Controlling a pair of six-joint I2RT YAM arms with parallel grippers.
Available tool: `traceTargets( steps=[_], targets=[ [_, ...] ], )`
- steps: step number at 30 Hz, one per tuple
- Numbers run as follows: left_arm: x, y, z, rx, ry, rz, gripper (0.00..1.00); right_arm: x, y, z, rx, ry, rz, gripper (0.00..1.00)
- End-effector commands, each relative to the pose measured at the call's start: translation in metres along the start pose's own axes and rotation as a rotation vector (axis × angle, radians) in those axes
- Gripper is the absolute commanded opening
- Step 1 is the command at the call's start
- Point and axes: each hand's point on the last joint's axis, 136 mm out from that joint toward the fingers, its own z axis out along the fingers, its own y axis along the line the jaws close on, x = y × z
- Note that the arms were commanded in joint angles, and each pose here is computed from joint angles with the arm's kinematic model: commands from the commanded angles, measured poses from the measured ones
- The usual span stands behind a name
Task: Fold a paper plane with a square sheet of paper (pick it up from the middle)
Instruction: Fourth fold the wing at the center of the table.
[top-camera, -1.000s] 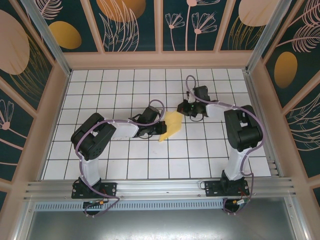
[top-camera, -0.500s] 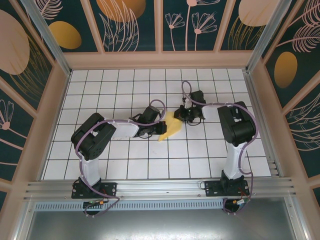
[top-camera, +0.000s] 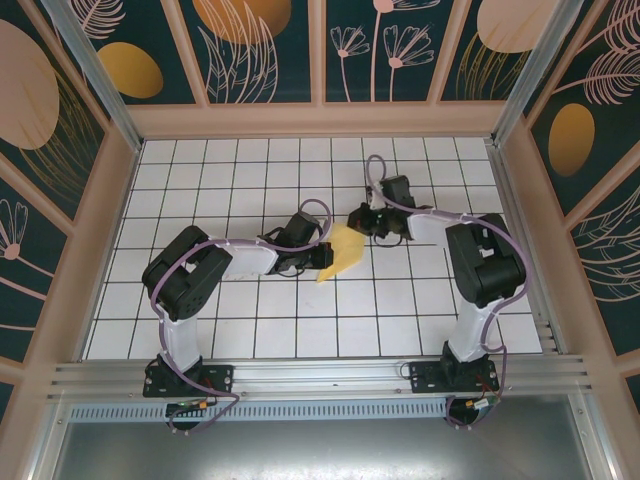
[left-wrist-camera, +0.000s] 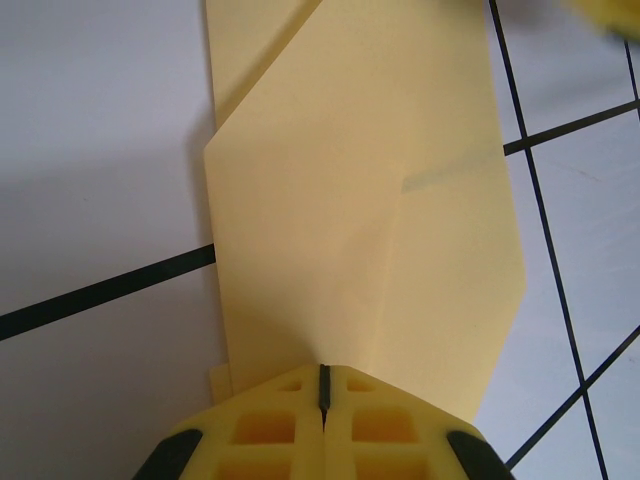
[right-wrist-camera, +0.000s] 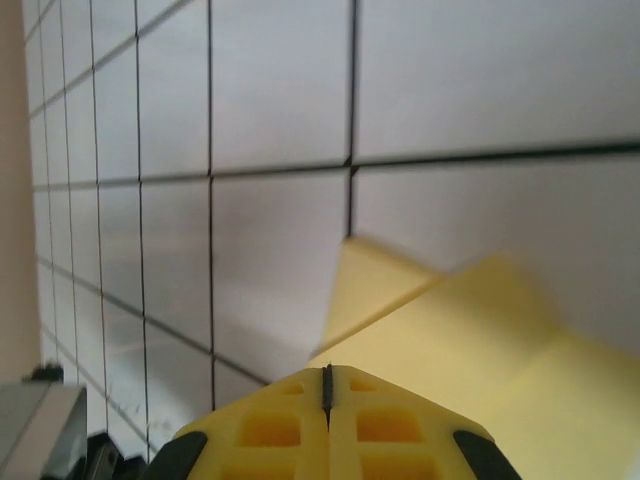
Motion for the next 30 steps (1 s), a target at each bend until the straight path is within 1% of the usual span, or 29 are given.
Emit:
traceTargets(
  steps=[1,6,10,12,14,17,19,20,21,25,29,30],
  targets=[
    [0.047,0.058,0.001,-0.195,0.140,-0.062,0.00,0.027,0.006,0.012,-0.048,0.073,0.046,0.01],
    [0.043,0.051,0.000,-0.170,0.130,-0.064,0.00,0.044,-0.009,0.027,-0.026,0.130,0.090,0.01],
    [0.034,0.040,-0.005,-0.135,0.107,-0.062,0.00,0.054,-0.032,0.031,0.067,0.155,0.129,0.01],
    [0.025,0.032,-0.010,-0.114,0.080,-0.066,0.00,0.058,-0.043,0.032,0.114,0.162,0.140,0.01],
    [0.007,0.020,-0.020,-0.087,0.028,-0.071,0.00,0.062,-0.055,0.032,0.172,0.167,0.153,0.01],
    [-0.020,0.002,-0.042,-0.040,-0.065,-0.081,0.05,0.067,-0.067,0.032,0.223,0.176,0.163,0.00],
    [-0.033,-0.006,-0.055,-0.013,-0.113,-0.084,0.06,0.071,-0.073,0.031,0.249,0.183,0.167,0.00],
    [-0.034,-0.008,-0.056,-0.007,-0.118,-0.083,0.06,0.071,-0.076,0.031,0.256,0.183,0.169,0.00],
    [-0.040,-0.016,-0.065,0.019,-0.139,-0.075,0.06,0.073,-0.078,0.031,0.262,0.187,0.172,0.00],
    [-0.035,-0.032,-0.064,0.112,-0.108,-0.093,0.07,0.077,-0.083,0.032,0.277,0.196,0.179,0.00],
    [-0.023,-0.036,-0.058,0.139,-0.071,-0.120,0.08,0.080,-0.085,0.032,0.286,0.197,0.188,0.00],
    [-0.014,-0.032,-0.047,0.133,-0.038,-0.130,0.08,0.080,-0.085,0.033,0.284,0.198,0.189,0.01]
  ],
)
